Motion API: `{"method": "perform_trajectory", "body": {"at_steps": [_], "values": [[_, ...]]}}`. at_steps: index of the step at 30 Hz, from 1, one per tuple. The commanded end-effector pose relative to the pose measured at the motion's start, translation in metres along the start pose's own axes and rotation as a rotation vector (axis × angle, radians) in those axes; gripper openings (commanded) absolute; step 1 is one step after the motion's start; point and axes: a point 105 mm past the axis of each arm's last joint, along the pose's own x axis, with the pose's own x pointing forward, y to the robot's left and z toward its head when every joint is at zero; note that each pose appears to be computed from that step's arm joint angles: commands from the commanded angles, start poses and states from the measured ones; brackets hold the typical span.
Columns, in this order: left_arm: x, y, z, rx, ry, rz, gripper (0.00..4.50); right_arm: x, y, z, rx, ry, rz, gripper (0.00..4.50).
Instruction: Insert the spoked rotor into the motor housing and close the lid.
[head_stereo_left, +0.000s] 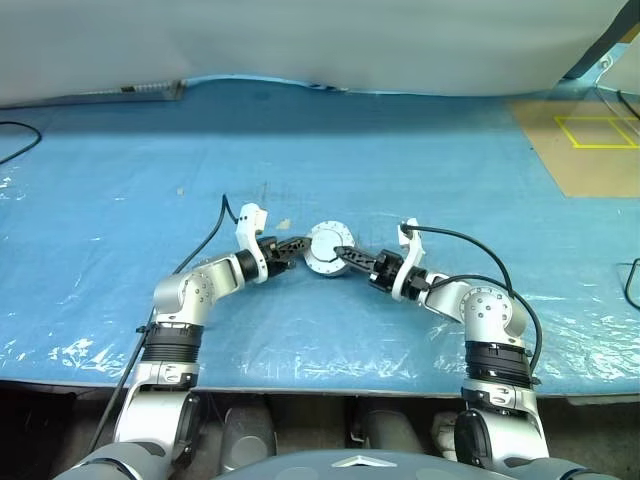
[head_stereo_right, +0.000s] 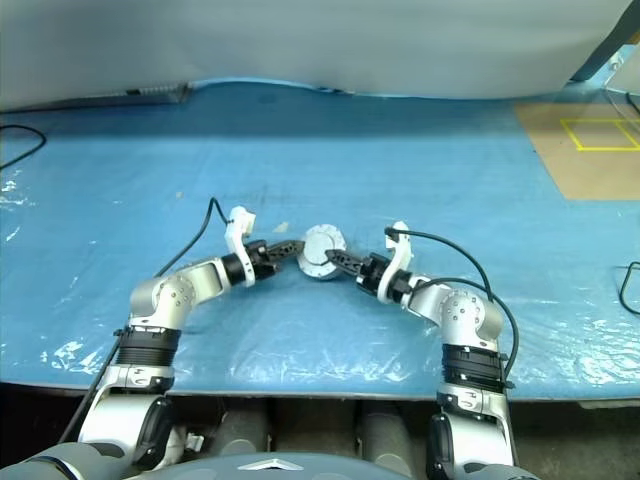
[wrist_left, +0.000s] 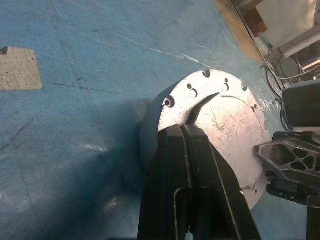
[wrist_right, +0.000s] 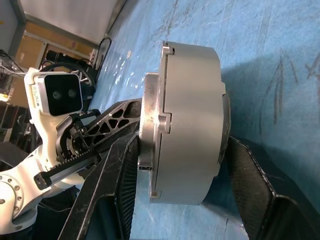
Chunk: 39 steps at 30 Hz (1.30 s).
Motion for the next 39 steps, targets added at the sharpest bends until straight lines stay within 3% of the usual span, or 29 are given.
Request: {"method": "perform_trajectory", "body": {"at_steps": [1, 11, 19, 24, 31, 39], "values": [[0.000, 0.005, -0.009, -0.011, 0.030, 0.024, 0.00, -0.004, 0.006, -0.001, 0.003, 0.002, 0.025, 2.31], [-0.004, 0.008, 0.018, -0.068, -0.082, 0.022, 0.00, -0.010, 0.006, 0.003, 0.082, -0.054, 0.031, 2.29], [-0.023, 0.013, 0.044, -0.272, -0.251, -0.009, 2.69, -0.010, 0.014, 0.015, 0.174, -0.128, 0.085, 2.29], [-0.035, 0.010, 0.047, -0.456, -0.323, -0.083, 4.46, -0.012, 0.024, 0.030, 0.233, -0.185, 0.143, 2.29], [-0.036, 0.006, 0.036, -0.681, -0.365, -0.184, 4.50, -0.011, 0.040, 0.043, 0.263, -0.222, 0.201, 2.28], [-0.021, -0.011, 0.028, -0.759, -0.347, -0.251, 4.50, -0.001, 0.072, 0.052, 0.250, -0.220, 0.283, 2.28]]}}
